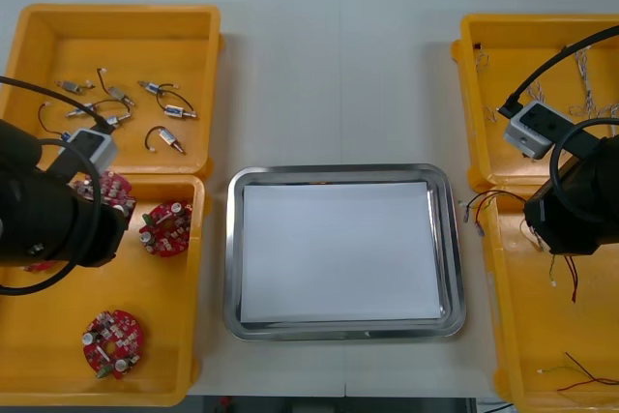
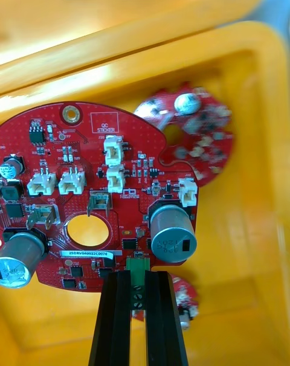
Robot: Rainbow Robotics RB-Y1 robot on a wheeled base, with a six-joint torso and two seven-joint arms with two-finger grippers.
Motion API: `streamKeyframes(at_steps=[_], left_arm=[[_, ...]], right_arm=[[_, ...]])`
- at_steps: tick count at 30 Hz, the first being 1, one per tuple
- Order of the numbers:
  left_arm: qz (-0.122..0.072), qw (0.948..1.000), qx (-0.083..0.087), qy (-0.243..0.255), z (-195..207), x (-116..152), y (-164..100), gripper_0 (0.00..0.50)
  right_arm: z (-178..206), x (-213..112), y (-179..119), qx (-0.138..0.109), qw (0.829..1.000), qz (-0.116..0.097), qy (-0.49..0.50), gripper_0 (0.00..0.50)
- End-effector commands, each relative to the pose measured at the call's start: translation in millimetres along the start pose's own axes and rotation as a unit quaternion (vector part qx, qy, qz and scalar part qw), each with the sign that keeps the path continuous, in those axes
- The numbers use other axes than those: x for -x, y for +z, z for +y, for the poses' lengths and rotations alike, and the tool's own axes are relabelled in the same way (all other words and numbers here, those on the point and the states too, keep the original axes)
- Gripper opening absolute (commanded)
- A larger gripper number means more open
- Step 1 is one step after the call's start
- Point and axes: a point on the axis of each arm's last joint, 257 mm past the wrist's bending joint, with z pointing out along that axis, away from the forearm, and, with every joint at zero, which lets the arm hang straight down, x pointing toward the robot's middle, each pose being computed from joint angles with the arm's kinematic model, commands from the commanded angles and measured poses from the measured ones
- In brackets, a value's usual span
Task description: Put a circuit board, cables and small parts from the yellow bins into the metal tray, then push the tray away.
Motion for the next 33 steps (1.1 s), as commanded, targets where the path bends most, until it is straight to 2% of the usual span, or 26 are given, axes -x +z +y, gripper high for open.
streamKeyframes(at_steps=[1,5,9,12,20,25,31,33], left_arm=[[-0.022,0.9997,-0.008,0.009,-30.4,21.1,-11.9,0.0],[-0.028,0.9986,-0.032,0.031,-59.8,32.5,-13.9,0.0],[-0.022,0.9976,-0.059,0.031,-86.1,42.0,-18.3,0.0],[-0.015,0.9973,-0.066,0.029,-100.1,46.3,-17.9,0.0],[0.002,0.9974,-0.07,0.017,-134.3,58.5,-11.3,0.0],[0.015,0.9977,-0.066,-0.006,-156.0,63.2,-4.7,0.0],[0.021,0.9965,-0.072,-0.038,-181.2,64.5,10.9,0.0],[0.017,0.996,-0.074,-0.048,-188.8,64.7,16.3,0.0]], right_arm=[[-10.0,2.0,-9.9,-0.028,0.999,0.0,-0.019,0.0],[-11.2,1.5,-10.1,-0.031,0.999,0.0,-0.022,0.0],[-11.4,1.7,-10.4,-0.032,0.999,0.0,-0.024,0.0],[-11.3,1.1,-10.1,-0.032,0.999,0.001,-0.026,0.0],[-12.7,-1.0,-9.7,-0.033,0.999,0.005,-0.025,0.0],[-13.5,-1.3,-9.7,-0.034,0.999,0.006,-0.026,0.0],[-14.6,-2.5,-9.1,-0.034,0.999,0.009,-0.024,0.0],[-15.1,-3.0,-9.0,-0.034,0.999,0.01,-0.024,0.0]])
